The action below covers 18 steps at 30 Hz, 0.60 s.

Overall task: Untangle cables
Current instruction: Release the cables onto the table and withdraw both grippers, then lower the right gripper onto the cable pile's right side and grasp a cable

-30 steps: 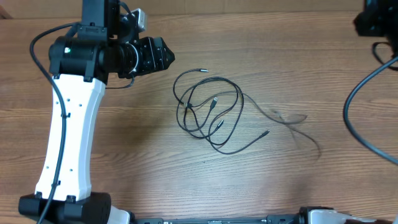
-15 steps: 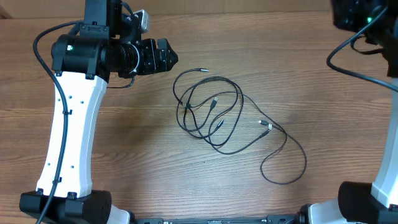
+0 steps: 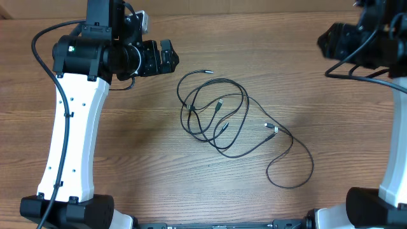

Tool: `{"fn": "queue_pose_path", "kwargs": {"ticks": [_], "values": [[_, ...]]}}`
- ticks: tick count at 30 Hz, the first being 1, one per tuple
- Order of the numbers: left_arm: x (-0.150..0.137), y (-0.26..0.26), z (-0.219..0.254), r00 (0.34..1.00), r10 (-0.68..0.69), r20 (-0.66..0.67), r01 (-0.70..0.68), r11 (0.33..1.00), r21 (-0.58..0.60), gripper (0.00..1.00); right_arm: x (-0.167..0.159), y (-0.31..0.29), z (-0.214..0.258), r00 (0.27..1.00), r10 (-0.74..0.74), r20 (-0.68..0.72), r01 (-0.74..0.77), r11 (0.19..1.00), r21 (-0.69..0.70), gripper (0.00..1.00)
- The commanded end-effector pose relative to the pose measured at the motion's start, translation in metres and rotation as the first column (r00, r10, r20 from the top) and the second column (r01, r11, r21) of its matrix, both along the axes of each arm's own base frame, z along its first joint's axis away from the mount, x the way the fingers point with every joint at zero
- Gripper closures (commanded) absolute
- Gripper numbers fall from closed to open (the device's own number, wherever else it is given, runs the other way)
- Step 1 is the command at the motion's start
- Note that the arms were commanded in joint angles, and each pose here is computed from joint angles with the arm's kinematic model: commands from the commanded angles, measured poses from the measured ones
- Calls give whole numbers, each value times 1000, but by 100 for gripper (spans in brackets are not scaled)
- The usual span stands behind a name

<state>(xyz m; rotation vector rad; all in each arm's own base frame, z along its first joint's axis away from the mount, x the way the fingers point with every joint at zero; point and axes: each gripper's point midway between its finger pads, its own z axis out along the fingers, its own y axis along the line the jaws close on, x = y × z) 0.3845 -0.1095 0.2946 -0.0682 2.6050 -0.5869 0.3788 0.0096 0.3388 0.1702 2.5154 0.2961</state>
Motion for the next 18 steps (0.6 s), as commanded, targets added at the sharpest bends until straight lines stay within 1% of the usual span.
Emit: {"fn": "queue_pose_path", "kwargs": {"ticks": [1, 5, 8, 10, 12, 13, 16, 18], "values": [[2, 4, 3, 1000, 7, 21, -7, 1000, 28, 0, -9, 17, -37, 984, 160, -82, -158, 987, 30, 43], [4, 3, 4, 1000, 6, 28, -7, 1000, 27, 0, -16, 33, -80, 943, 300, -141, -289, 952, 97, 42], [4, 3, 4, 1000, 6, 28, -7, 1000, 27, 0, -18, 45, -103, 912, 387, -133, -369, 918, 143, 38], [4, 3, 4, 1000, 7, 28, -7, 1000, 27, 0, -18, 51, -116, 887, 447, -114, -428, 890, 159, 35], [4, 3, 4, 1000, 6, 28, -7, 1000, 27, 0, -16, 57, -127, 856, 509, -94, -489, 855, 175, 28], [4, 3, 4, 1000, 6, 28, -7, 1000, 27, 0, -15, 60, -133, 841, 533, -94, -512, 839, 182, 27], [4, 3, 4, 1000, 6, 28, -7, 1000, 27, 0, -10, 67, -157, 801, 583, -133, -556, 808, 194, 25], [4, 3, 4, 1000, 6, 28, -7, 1000, 27, 0, -4, 77, -187, 770, 609, -188, -572, 791, 218, 25]]}}
